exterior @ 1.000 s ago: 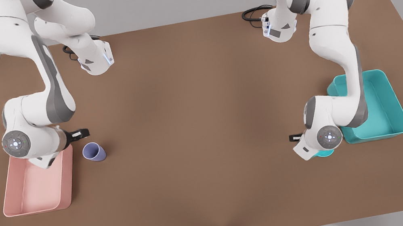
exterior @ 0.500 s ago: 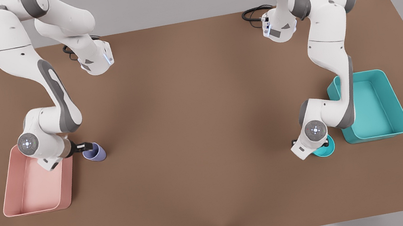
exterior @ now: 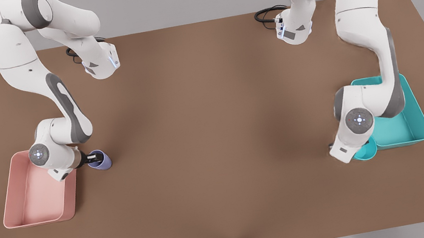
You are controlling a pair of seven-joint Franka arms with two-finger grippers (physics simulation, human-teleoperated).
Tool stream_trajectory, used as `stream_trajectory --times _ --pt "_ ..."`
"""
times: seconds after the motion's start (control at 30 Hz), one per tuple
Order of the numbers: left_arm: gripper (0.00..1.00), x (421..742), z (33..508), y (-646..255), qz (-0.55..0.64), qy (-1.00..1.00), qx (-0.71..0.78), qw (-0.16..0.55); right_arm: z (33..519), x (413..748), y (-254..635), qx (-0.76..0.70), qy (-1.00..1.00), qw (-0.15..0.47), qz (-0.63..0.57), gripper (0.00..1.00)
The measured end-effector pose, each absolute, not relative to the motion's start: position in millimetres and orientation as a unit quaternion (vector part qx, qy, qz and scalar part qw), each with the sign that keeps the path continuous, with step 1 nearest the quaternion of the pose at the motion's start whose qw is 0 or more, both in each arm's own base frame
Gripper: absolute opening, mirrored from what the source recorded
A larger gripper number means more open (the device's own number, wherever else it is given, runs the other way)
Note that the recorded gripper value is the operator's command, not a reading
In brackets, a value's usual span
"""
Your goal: Put the bowls and cups in different boxes
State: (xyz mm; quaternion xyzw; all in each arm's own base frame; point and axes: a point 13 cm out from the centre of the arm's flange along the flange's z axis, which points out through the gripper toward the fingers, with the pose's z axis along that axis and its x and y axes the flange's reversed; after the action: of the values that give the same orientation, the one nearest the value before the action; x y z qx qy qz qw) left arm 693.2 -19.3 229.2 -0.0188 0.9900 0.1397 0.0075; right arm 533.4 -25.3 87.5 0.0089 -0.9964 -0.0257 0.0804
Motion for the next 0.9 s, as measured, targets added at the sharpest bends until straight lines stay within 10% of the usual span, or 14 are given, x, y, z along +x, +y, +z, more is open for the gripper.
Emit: stream_trajectory --times 0.07,0.3,0.47,0.53,0.63,0.9 --pt "0.21 674 262 58 0.145 0.986 -0.084 -0.016 86 533 -24 0.01 -0.996 0.08 -0.028 0.21" --pt "0.21 580 167 176 0.15 0.964 -0.171 -0.141 97 546 -14 0.028 -0.997 0.067 -0.032 0.21" --pt "0.21 545 96 208 0.148 0.959 -0.185 -0.156 210 647 -42 0.02 -0.999 -0.024 -0.037 0.21" --pt "0.86 548 87 215 0.145 0.96 -0.189 -0.145 247 667 -74 0.015 -0.998 -0.044 -0.035 0.21" --pt "1.0 559 91 214 0.136 0.965 -0.188 -0.124 268 668 -138 0.001 -0.999 -0.044 -0.03 0.21" --pt "1.0 643 386 25 0.055 0.993 -0.102 -0.021 162 638 -222 0.003 -0.998 0.05 -0.028 0.21"
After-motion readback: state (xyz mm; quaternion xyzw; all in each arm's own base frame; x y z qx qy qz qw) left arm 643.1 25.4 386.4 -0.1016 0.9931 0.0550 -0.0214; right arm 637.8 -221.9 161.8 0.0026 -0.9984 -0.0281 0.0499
